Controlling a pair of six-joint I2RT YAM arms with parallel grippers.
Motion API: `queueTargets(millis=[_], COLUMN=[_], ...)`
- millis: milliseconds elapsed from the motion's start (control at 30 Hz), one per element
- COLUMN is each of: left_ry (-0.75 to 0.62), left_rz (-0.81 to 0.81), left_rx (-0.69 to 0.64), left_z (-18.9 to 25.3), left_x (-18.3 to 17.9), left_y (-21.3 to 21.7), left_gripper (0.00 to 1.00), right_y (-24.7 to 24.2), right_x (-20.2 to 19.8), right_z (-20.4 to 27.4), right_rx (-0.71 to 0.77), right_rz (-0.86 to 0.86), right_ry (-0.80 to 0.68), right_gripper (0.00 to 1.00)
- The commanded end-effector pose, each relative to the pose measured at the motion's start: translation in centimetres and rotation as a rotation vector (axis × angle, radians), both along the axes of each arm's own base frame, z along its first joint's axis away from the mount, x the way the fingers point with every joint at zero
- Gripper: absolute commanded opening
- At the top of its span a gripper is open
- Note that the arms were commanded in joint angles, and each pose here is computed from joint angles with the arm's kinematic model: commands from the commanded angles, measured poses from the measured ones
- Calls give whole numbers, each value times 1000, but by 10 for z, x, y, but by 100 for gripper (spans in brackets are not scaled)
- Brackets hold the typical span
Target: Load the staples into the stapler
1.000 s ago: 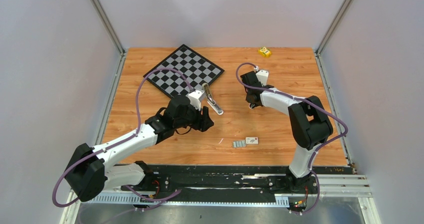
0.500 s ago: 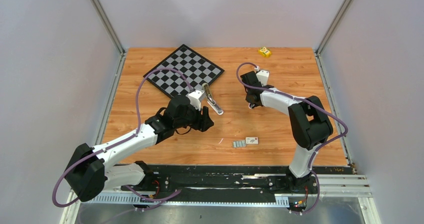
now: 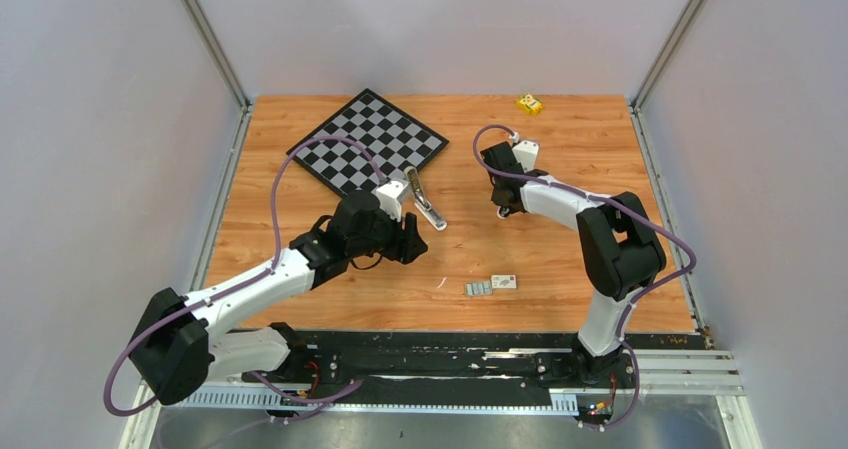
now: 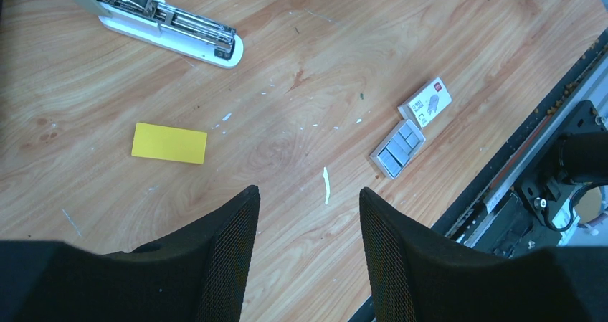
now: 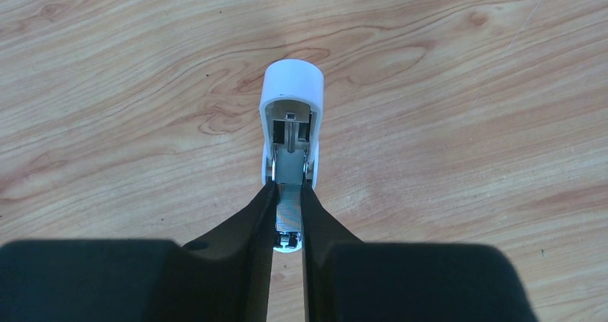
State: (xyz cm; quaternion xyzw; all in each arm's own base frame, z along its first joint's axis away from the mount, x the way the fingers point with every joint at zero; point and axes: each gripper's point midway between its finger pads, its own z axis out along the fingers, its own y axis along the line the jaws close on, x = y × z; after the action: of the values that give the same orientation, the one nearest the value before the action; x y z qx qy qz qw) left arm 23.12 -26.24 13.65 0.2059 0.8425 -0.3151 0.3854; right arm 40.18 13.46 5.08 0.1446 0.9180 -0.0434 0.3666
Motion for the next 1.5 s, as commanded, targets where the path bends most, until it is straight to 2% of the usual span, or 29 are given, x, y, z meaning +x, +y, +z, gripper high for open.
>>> queueTargets(millis=[0,500,867,1467], left_ry=[-24,-28,-30,-31], left_rz=[5,9,10,12], left_rx=[-3,5,4,11], left_z=[3,2,2,1], left_x=[1,0,0,0], left_y=[5,8,8,9], left_gripper=[56,56,56,56], right_y=[-13,-10,-11,-12], right_x=[3,1,5,1], right_z=[10,-2,14,-2], right_rx=[-15,9,8,9], right_rz=[-52,-70,-75,-94], right_ry=[-9,13,-20,12], right_gripper=[18,18,18,18])
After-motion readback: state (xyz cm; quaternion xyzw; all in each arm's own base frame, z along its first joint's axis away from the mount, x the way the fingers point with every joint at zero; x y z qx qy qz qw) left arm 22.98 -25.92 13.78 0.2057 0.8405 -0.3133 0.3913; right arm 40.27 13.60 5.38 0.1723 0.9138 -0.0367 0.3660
